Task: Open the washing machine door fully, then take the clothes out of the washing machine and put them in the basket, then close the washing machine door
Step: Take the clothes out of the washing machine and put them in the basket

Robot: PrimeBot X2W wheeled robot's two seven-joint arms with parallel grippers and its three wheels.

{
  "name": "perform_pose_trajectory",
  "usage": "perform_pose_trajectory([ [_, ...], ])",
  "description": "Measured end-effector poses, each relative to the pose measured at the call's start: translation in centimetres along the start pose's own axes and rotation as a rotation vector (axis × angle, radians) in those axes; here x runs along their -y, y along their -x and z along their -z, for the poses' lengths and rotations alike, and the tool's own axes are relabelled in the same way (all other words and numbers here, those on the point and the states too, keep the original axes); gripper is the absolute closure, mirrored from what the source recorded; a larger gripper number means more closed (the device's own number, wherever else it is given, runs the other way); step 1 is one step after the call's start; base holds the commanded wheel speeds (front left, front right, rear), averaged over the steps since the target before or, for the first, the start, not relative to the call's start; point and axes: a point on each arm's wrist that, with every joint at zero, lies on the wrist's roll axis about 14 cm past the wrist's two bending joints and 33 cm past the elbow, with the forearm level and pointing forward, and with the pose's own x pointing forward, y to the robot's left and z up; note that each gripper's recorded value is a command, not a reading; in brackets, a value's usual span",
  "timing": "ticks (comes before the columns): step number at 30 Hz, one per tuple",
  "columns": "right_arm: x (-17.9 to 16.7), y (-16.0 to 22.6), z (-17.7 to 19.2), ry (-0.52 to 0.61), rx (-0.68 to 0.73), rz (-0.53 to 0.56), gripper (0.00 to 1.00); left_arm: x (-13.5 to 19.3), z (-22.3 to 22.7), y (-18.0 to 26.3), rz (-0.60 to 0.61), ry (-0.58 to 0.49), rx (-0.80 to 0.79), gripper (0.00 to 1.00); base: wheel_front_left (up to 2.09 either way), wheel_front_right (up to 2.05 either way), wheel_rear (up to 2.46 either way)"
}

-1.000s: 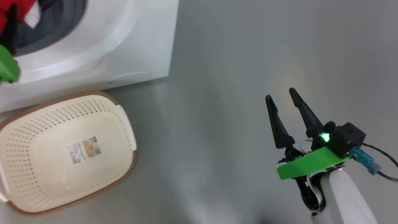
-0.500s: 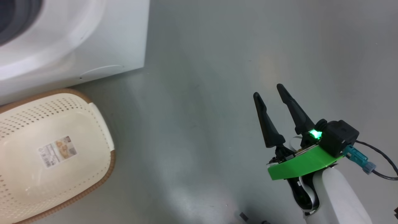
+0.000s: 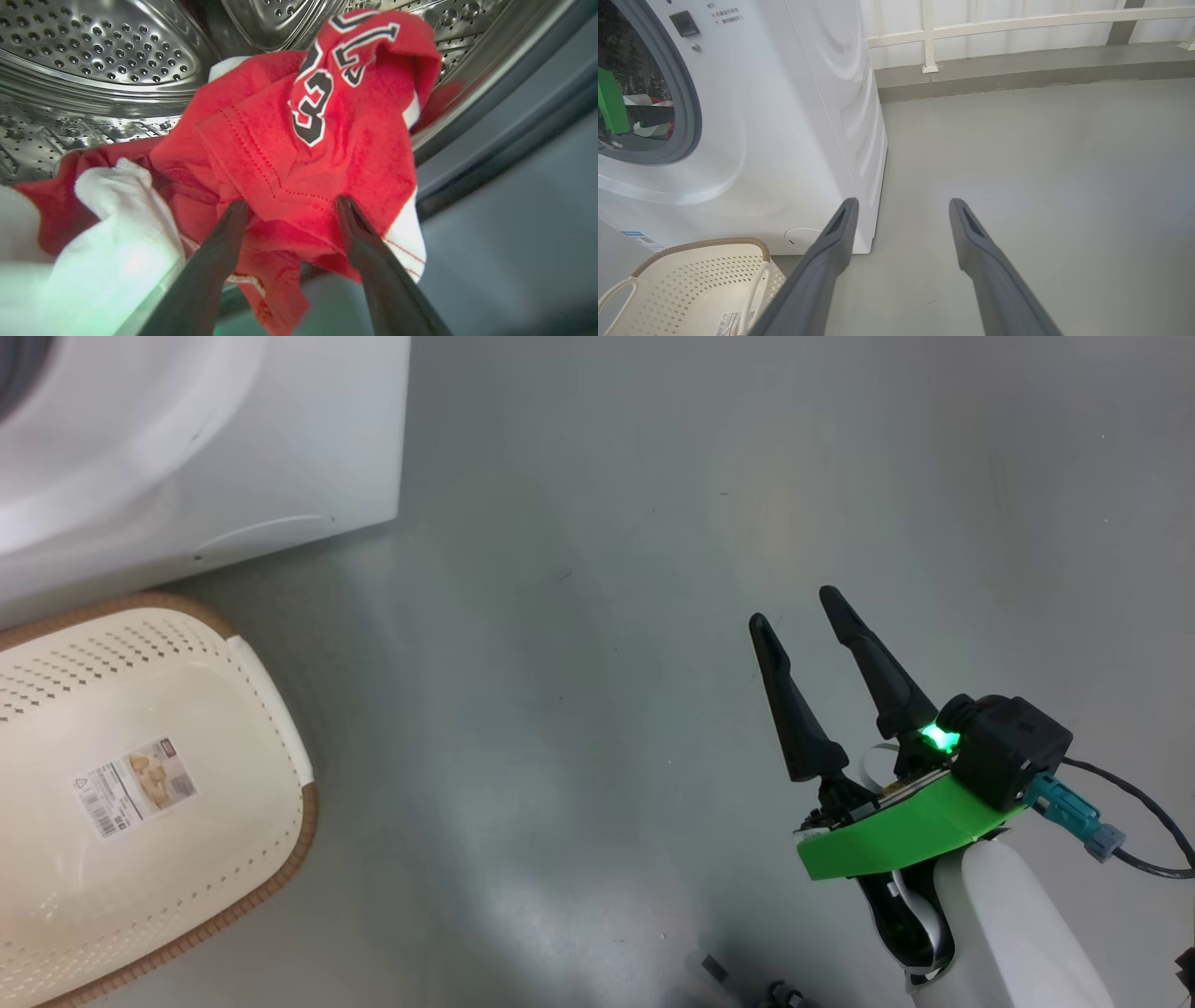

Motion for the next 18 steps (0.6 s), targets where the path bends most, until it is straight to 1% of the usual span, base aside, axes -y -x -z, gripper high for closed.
perform_pose_trajectory([
  [1, 0.0, 0.0, 0.1, 0.0, -0.002, -0.001, 0.0, 0.1, 0.1, 0.0, 0.006, -0.002, -0.003, 0.0, 0.0, 0.0, 0.0],
  [2, -0.1, -0.1, 0.1, -0.001, -0.003, -0.002, 0.0, 0.4, 0.2, 0.0, 0.014, -0.004, -0.004, 0.06, 0.0, 0.0, 0.0],
  [3, -0.1, -0.1, 0.2, -0.002, -0.004, -0.003, 0.0, 0.7, 0.2, -0.1, 0.025, -0.004, -0.006, 0.32, 0.0, 0.0, 0.0],
  [4, -0.2, -0.1, 0.2, -0.003, -0.003, -0.005, 0.0, 0.9, 0.3, -0.1, 0.033, -0.003, -0.007, 0.46, 0.0, 0.0, 0.0],
  [5, -0.2, -0.1, 0.2, -0.003, -0.003, -0.006, 0.0, 1.1, 0.3, 0.0, 0.039, -0.002, -0.007, 0.68, 0.0, 0.0, 0.0],
  [6, -0.3, -0.2, 0.2, -0.004, -0.002, -0.007, 0.0, 1.3, 0.3, 0.0, 0.046, -0.003, -0.007, 0.97, 0.0, 0.0, 0.0],
  [7, -0.3, -0.2, 0.1, -0.004, -0.001, -0.009, 0.0, 1.4, 0.2, 0.1, 0.052, -0.008, -0.008, 1.0, 0.0, 0.0, 0.0],
  [11, -0.4, -0.2, -0.2, -0.006, 0.007, -0.012, 0.0, 1.8, -0.1, 0.4, 0.068, -0.018, 0.003, 1.0, 0.0, 0.0, 0.0],
  [16, -0.5, -0.2, -0.5, -0.008, 0.018, -0.015, 0.0, 1.8, -1.0, 0.9, 0.069, 0.006, 0.047, 1.0, 0.0, 0.0, 0.0],
  [18, -0.6, -0.2, -0.8, -0.009, 0.024, -0.017, 0.0, 1.8, -1.7, 1.1, 0.061, 0.039, 0.082, 1.0, 0.0, 0.0, 0.0],
])
